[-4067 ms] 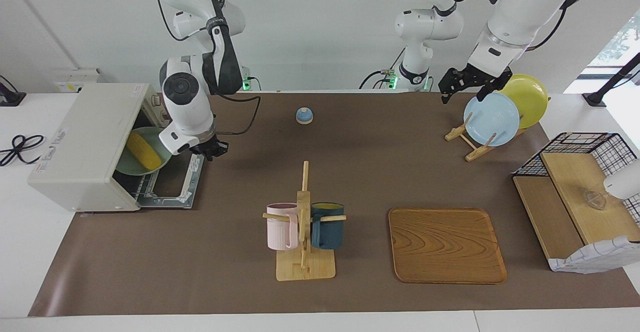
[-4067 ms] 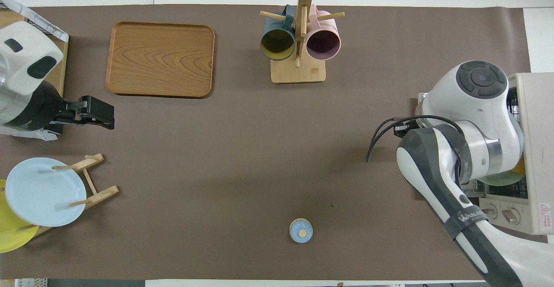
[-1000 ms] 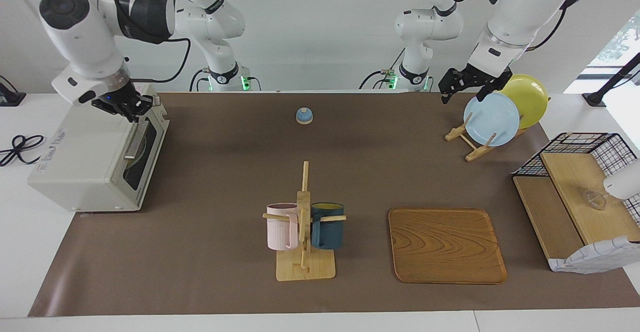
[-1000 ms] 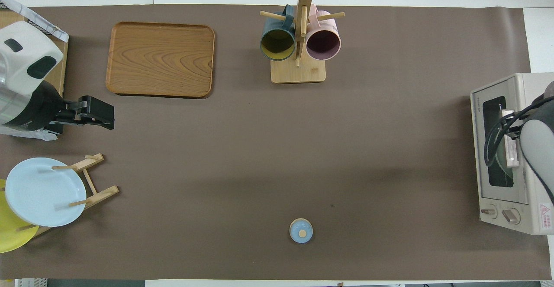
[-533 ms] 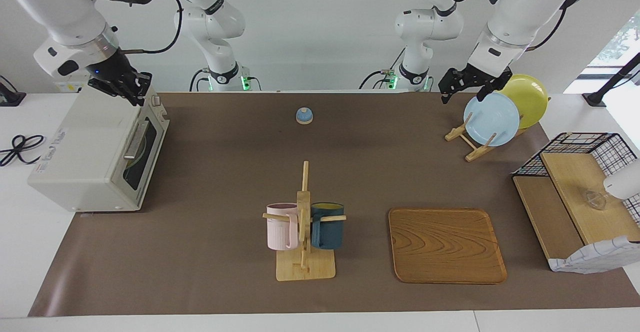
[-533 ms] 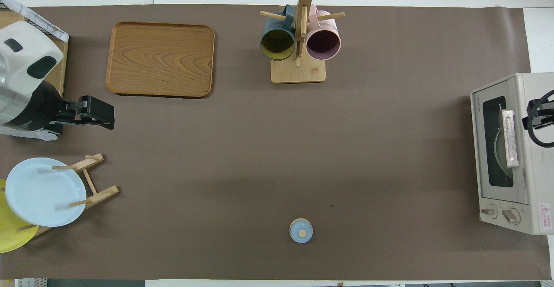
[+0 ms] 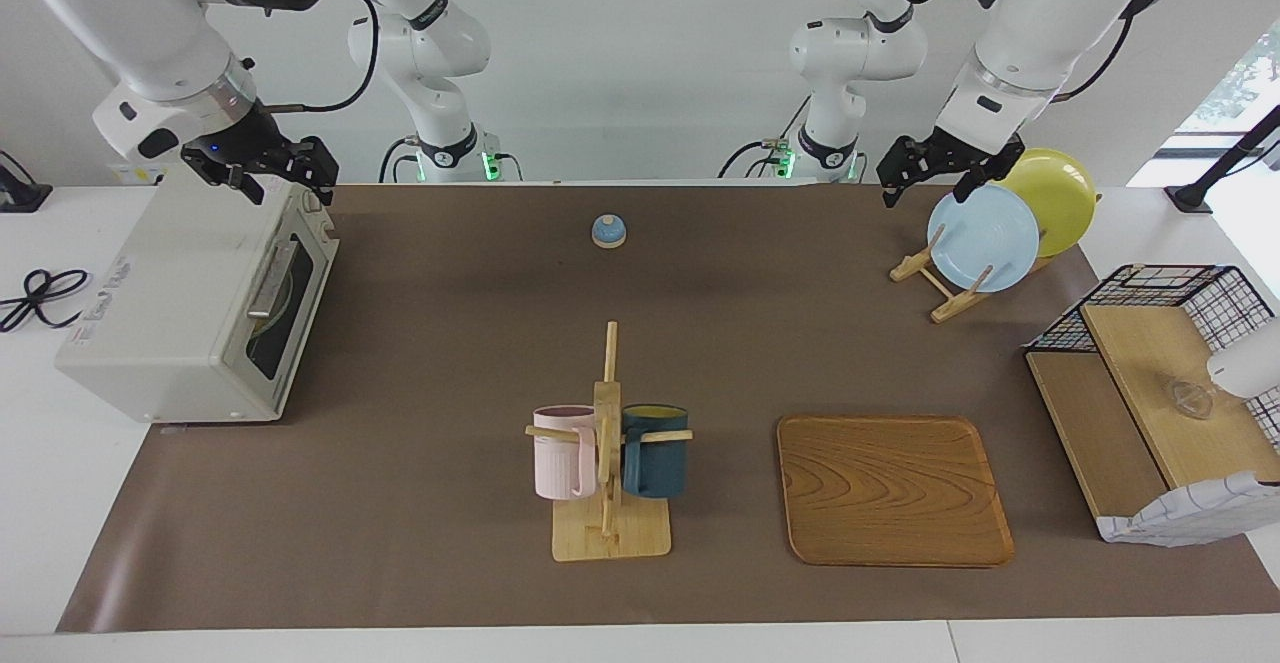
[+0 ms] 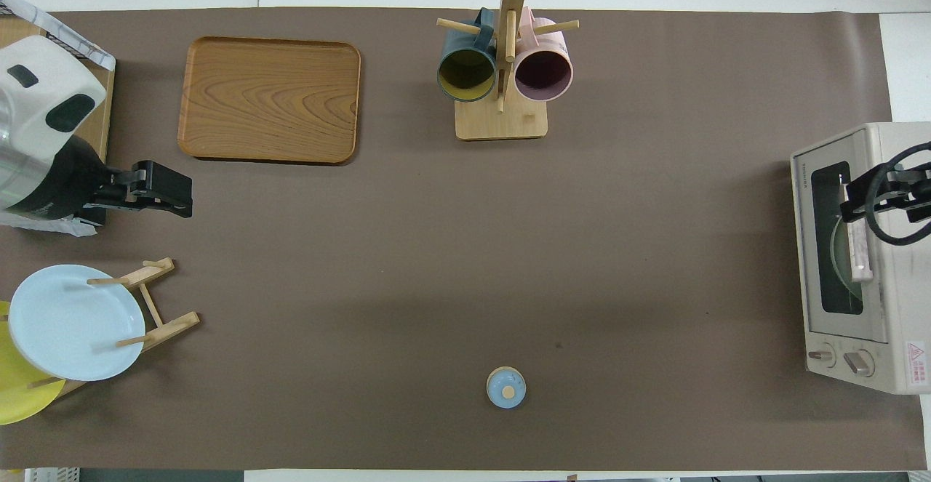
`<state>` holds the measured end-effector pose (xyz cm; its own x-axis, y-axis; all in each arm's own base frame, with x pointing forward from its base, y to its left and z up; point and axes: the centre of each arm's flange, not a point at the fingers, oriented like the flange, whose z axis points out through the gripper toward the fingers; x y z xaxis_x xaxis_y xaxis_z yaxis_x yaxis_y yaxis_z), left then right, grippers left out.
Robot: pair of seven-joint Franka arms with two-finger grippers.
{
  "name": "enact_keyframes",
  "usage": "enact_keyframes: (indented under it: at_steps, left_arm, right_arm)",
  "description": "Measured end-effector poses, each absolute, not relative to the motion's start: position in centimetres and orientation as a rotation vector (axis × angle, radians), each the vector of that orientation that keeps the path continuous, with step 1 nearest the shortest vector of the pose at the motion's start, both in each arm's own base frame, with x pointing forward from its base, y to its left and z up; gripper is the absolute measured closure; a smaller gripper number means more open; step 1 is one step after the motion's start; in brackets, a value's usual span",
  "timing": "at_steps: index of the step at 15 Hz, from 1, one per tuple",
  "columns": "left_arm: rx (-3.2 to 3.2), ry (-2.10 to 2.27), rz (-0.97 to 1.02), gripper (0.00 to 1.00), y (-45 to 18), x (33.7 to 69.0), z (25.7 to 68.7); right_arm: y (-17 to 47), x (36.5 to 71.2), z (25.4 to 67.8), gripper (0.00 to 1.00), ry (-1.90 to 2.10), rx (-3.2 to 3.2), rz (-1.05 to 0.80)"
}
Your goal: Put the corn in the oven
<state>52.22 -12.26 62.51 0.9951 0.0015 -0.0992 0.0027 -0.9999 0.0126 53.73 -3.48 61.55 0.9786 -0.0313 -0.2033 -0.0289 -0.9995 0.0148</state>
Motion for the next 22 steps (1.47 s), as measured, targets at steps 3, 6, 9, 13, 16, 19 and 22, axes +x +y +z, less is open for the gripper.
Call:
enact_keyframes:
  at_steps: [3, 6, 9, 13, 16, 19, 22]
  left_arm:
    - [3.125, 0.003, -0.155, 0.00, -12.3, 52.2, 62.5]
    - [3.125, 0.003, -0.155, 0.00, -12.3, 52.2, 62.5]
    - [3.125, 0.003, -0.155, 0.00, -12.3, 52.2, 62.5]
    - [3.125, 0.003, -0.155, 0.00, -12.3, 52.2, 62.5]
    - [3.125, 0.003, -0.155, 0.00, -12.3, 52.2, 62.5]
    - [3.125, 0.003, -0.155, 0.00, -12.3, 52.2, 62.5]
    - [3.125, 0.003, -0.155, 0.00, -12.3, 52.2, 62.5]
  right_arm:
    - [-2.3, 53.4, 61.7, 0.00, -0.013, 3.112, -0.320]
    - [-2.2, 53.4, 61.9, 0.00, -0.010, 3.113, -0.308]
    - [-2.7, 53.2, 62.5, 0.00, -0.024, 3.113, -0.287]
    - [-2.9, 53.1, 62.6, 0.00, -0.028, 3.105, -0.287]
    - [-3.5, 53.2, 62.7, 0.00, -0.044, 3.097, -0.272]
    - [-3.7, 53.2, 62.7, 0.00, -0.050, 3.097, -0.270]
    - [-3.1, 53.2, 62.9, 0.00, -0.033, 3.097, -0.264]
